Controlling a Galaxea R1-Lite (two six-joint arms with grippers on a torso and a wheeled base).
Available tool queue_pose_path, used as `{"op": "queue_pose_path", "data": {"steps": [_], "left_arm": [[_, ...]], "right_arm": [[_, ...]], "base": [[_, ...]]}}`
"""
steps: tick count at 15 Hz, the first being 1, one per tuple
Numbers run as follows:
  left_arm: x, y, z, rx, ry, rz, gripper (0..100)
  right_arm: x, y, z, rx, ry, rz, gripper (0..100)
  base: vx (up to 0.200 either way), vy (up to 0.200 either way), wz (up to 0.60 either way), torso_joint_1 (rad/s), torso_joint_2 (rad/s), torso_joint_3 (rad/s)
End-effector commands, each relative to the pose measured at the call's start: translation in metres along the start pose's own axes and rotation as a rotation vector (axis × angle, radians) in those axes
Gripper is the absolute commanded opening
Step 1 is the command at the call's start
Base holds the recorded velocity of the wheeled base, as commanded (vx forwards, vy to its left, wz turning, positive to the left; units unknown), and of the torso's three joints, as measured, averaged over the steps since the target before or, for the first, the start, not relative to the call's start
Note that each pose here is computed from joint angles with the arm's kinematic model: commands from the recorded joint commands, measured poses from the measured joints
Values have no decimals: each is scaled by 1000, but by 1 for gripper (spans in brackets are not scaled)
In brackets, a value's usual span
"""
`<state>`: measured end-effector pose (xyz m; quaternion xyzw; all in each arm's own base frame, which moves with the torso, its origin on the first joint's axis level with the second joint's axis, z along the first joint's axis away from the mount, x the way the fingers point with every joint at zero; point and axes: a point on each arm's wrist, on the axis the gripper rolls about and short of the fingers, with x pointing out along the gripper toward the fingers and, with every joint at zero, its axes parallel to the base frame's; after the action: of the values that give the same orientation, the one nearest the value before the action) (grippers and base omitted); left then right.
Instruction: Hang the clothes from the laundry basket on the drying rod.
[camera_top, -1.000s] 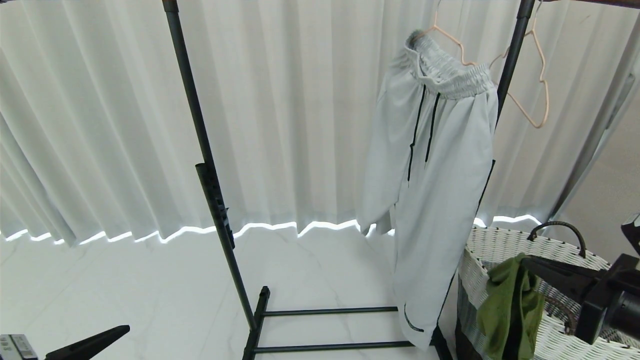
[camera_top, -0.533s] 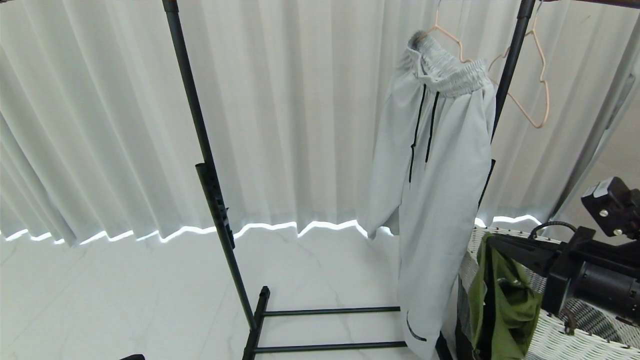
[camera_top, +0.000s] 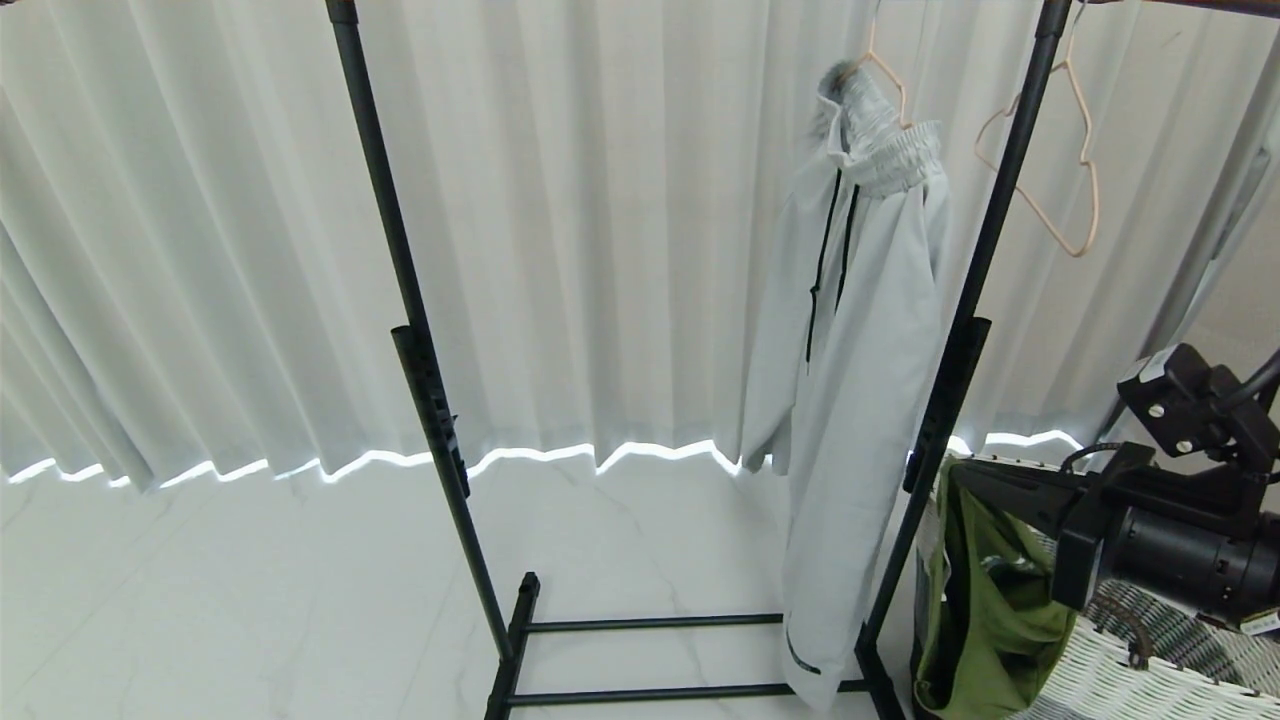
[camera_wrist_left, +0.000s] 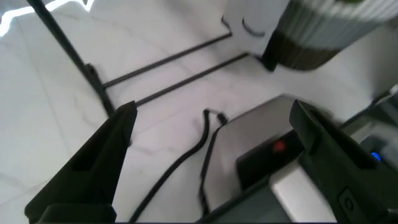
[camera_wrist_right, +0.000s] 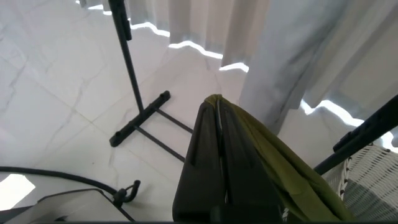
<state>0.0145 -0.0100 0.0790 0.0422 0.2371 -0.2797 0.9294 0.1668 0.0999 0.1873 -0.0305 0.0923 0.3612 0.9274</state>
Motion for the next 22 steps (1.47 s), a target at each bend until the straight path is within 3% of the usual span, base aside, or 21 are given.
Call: {"op": "queue_pose_path", "data": {"steps": [1, 3, 5, 6, 8, 9, 10, 12, 16, 20, 22], "left_arm": [[-4, 1, -2, 13, -45, 21, 100], [-7, 0, 9, 16, -76, 24, 100], [-13, -3, 44, 26, -136, -4, 100], [-11, -4, 61, 31, -136, -15, 100], [2, -9, 93, 47, -82, -40, 100], [7, -10, 98, 48, -67, -40, 100], [30, -13, 123, 56, -15, -31, 100], [62, -17, 145, 55, 23, -27, 100], [102, -38, 158, 107, -34, -120, 100], [136, -69, 155, 168, 14, -222, 100], [162, -85, 151, 183, -4, -257, 100]], "right_arm": [[2, 0, -1, 2, 9, 0, 0], [3, 0, -2, 3, 15, 4, 0], [4, 0, -3, 4, 19, 2, 0], [5, -1, -3, 4, 21, 2, 0], [5, -1, -3, 4, 19, 4, 0], [5, 0, -3, 3, 18, 4, 0], [4, 3, -2, 0, 12, 17, 0], [2, 11, 1, 5, -2, 54, 0], [1, 22, 13, 1, -80, 112, 0], [2, 31, 14, 10, -87, 156, 0], [2, 34, 16, 22, -106, 170, 0]], "base": [[0, 0, 0, 0, 0, 0], [0, 0, 0, 0, 0, 0], [0, 0, 0, 0, 0, 0], [0, 0, 0, 0, 0, 0], [0, 0, 0, 0, 0, 0], [0, 0, 0, 0, 0, 0], [0, 0, 0, 0, 0, 0], [0, 0, 0, 0, 0, 0], [0, 0, 0, 0, 0, 0], [0, 0, 0, 0, 0, 0], [0, 0, 0, 0, 0, 0]]}}
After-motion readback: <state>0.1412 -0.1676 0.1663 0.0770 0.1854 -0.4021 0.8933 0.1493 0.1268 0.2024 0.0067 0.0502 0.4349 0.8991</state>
